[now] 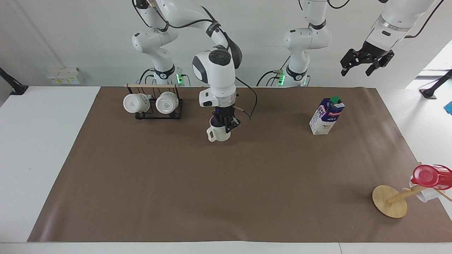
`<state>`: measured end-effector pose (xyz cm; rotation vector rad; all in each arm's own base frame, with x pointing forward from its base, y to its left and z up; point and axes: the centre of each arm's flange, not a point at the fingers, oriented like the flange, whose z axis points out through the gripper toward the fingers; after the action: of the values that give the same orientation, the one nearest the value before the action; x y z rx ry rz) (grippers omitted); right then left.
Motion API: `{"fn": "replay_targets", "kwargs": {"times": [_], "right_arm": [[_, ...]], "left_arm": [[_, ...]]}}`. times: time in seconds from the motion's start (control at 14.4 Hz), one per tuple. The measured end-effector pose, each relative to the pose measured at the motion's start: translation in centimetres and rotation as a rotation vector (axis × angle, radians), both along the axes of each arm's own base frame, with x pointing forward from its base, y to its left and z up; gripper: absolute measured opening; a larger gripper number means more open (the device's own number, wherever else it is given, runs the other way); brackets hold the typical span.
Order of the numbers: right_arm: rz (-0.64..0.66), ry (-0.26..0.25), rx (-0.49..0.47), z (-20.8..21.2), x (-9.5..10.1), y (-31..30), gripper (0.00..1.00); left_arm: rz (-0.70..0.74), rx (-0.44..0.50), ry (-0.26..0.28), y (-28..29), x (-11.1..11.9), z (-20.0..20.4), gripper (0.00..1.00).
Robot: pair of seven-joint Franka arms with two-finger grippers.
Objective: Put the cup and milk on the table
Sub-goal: 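Lift the white mug with the right gripper toward the table center, then lower the mug with the right gripper while the left gripper grasps the carton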
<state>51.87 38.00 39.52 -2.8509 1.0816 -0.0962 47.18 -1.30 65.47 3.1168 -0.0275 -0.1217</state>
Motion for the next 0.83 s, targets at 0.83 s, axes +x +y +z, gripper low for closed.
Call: {"fn": "replay_targets", "kwargs": {"times": [0.83], "right_arm": [[0.027, 0.002, -0.047, -2.9, -0.4, 3.3, 0.04]], "left_arm": [[-0.003, 0.0, 0.002, -0.1, 0.0, -0.1, 1.0]]}}
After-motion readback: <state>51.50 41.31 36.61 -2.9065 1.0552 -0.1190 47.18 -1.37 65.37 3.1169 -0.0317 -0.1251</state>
